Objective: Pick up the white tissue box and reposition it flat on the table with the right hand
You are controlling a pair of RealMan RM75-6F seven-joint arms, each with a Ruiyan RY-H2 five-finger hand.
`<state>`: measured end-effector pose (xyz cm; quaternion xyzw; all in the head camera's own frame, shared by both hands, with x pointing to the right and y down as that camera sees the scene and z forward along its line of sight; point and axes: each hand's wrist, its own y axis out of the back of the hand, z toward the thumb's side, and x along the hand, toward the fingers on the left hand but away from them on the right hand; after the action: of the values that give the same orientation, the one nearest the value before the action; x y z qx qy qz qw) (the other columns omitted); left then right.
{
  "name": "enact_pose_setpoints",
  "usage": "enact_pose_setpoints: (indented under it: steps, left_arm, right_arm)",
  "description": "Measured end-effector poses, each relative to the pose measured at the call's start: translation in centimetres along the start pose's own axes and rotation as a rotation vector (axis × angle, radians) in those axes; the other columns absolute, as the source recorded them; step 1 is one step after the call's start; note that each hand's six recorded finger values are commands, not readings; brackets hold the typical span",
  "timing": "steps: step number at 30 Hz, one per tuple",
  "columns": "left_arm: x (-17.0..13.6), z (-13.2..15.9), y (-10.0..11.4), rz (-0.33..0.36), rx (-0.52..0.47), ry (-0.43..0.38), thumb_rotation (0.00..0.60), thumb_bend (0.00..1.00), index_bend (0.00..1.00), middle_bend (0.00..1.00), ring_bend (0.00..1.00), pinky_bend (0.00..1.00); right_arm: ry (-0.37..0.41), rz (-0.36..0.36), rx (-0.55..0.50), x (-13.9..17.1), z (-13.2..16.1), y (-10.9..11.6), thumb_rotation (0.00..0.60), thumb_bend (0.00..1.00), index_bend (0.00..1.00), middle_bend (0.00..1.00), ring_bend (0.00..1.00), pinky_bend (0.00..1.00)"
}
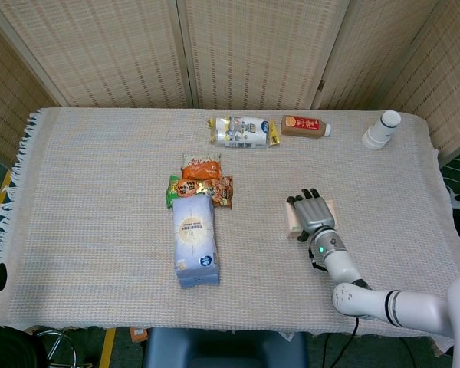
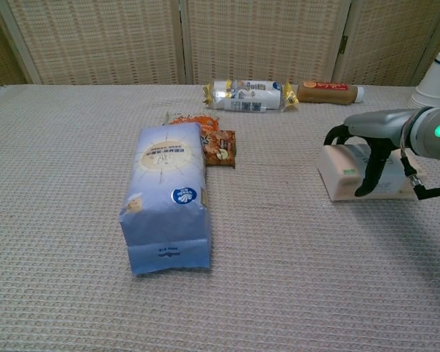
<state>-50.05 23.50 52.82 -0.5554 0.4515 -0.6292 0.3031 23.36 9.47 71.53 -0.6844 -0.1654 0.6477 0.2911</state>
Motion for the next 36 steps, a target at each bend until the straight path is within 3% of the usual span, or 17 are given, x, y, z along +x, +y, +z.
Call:
enact_pose_setpoints:
  steps: [8, 17, 22, 26, 29, 33, 36]
  left_arm:
    - [-0.1, 0.1, 0.1, 0.002, -0.002, -0.003, 0.6, 0.53, 0.13, 0.0, 0.0, 0.11]
    - [-0.1, 0.1, 0.1, 0.002, -0.002, -0.003, 0.6, 0.52, 0.13, 0.0, 0.0, 0.11]
    - [-0.1, 0.1, 0.2, 0.004, -0.004, -0.001, 0.6, 0.52, 0.13, 0.0, 0.0, 0.11]
    - [-0.2, 0.1, 0.2, 0.006, -0.006, 0.001, 0.6, 0.53, 0.13, 0.0, 0.0, 0.11]
    - [-0.2, 0.1, 0.1, 0.001, -0.004, 0.001, 0.6, 0.53, 0.13, 0.0, 0.0, 0.11]
    - [-0.2, 0.0, 0.2, 0.002, -0.006, 0.004, 0.6, 0.52, 0.13, 0.0, 0.0, 0.11]
    - [-0.1, 0.0, 0.2, 0.003, -0.008, 0.005, 0.6, 0.52, 0.13, 0.0, 0.0, 0.11]
  right_arm:
    - [0.001, -0.017, 0.004, 0.0, 0.1, 0.1, 0.6, 0.13, 0.4, 0.32, 0.17, 0.0]
    - [0.013, -0.084, -0.004, 0.1, 0.1, 0.8, 0.6, 0.19, 0.49, 0.41, 0.24, 0.0]
    - [0.063, -0.145, -0.076, 0.6, 0.6, 2.0, 0.6, 0.2, 0.54, 0.45, 0.29, 0.0]
    - [0.136, -0.175, -0.251, 1.3, 1.0, 2.9, 0.6, 0.22, 0.55, 0.47, 0.31, 0.0]
    - [0.208, -0.193, -0.45, 1.9, 1.1, 3.5, 0.6, 0.23, 0.55, 0.47, 0.31, 0.0]
    - [0.333, -0.216, -0.732, 2.6, 0.8, 4.4, 0.6, 0.24, 0.55, 0.48, 0.32, 0.0]
    - [0.43, -0.219, -0.866, 3.1, 0.4, 4.8, 0.6, 0.27, 0.57, 0.49, 0.34, 0.0]
